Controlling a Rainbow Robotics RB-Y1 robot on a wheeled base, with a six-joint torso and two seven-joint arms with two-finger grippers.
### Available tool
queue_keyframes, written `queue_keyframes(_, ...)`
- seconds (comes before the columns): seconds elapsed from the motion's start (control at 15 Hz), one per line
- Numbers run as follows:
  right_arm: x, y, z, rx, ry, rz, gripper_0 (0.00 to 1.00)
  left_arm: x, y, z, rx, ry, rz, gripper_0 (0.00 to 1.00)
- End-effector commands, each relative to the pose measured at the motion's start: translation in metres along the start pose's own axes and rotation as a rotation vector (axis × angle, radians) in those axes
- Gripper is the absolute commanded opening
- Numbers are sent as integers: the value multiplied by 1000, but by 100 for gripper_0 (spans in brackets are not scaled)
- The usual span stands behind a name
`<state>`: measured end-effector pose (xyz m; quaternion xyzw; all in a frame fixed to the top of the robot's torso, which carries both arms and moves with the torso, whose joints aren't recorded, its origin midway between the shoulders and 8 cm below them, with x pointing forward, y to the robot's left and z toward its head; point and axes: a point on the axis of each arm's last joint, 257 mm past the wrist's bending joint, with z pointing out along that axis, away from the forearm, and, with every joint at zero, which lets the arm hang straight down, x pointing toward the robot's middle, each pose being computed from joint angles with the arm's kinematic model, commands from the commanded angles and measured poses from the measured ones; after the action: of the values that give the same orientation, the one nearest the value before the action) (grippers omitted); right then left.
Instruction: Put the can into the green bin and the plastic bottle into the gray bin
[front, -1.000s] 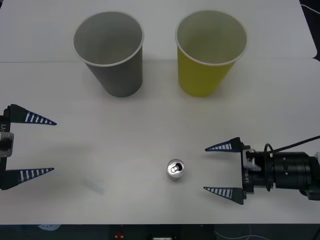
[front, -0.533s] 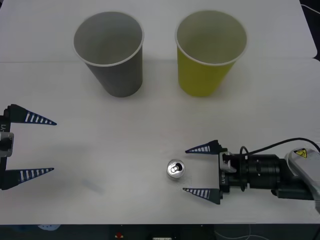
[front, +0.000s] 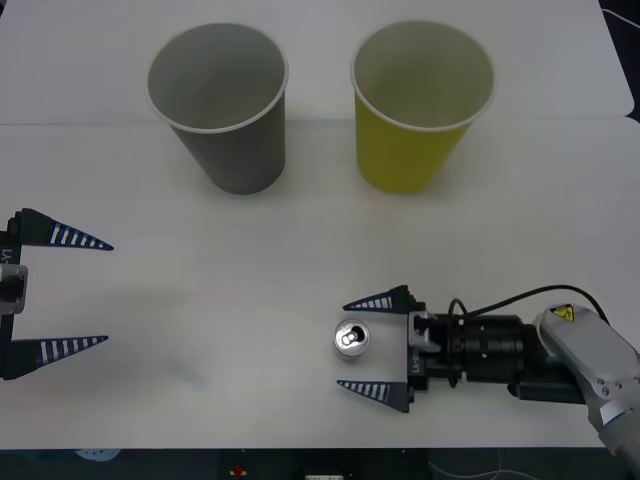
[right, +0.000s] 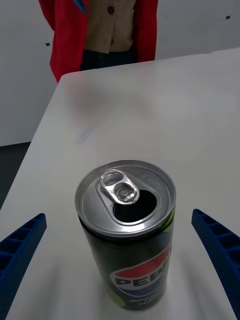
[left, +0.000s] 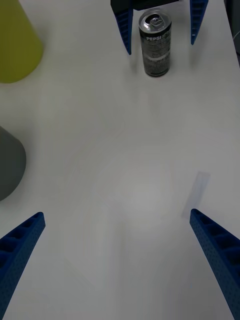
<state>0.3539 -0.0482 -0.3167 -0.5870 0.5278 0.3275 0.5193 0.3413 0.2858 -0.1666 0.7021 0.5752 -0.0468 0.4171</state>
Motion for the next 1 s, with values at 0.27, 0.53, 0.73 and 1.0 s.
queue_keyframes(0.27,1,-1,0,5,3,-18,0,0,0,0,0,0,0,100)
queue_keyframes(0.53,1,-1,0,5,3,-19,0,0,0,0,0,0,0,100)
queue_keyframes(0.73,0,-1,0,0,3,-18,0,0,0,0,0,0,0,100)
queue_keyframes(1.0,-14,-3,-4,-18,20,19,0,0,0,0,0,0,0,100)
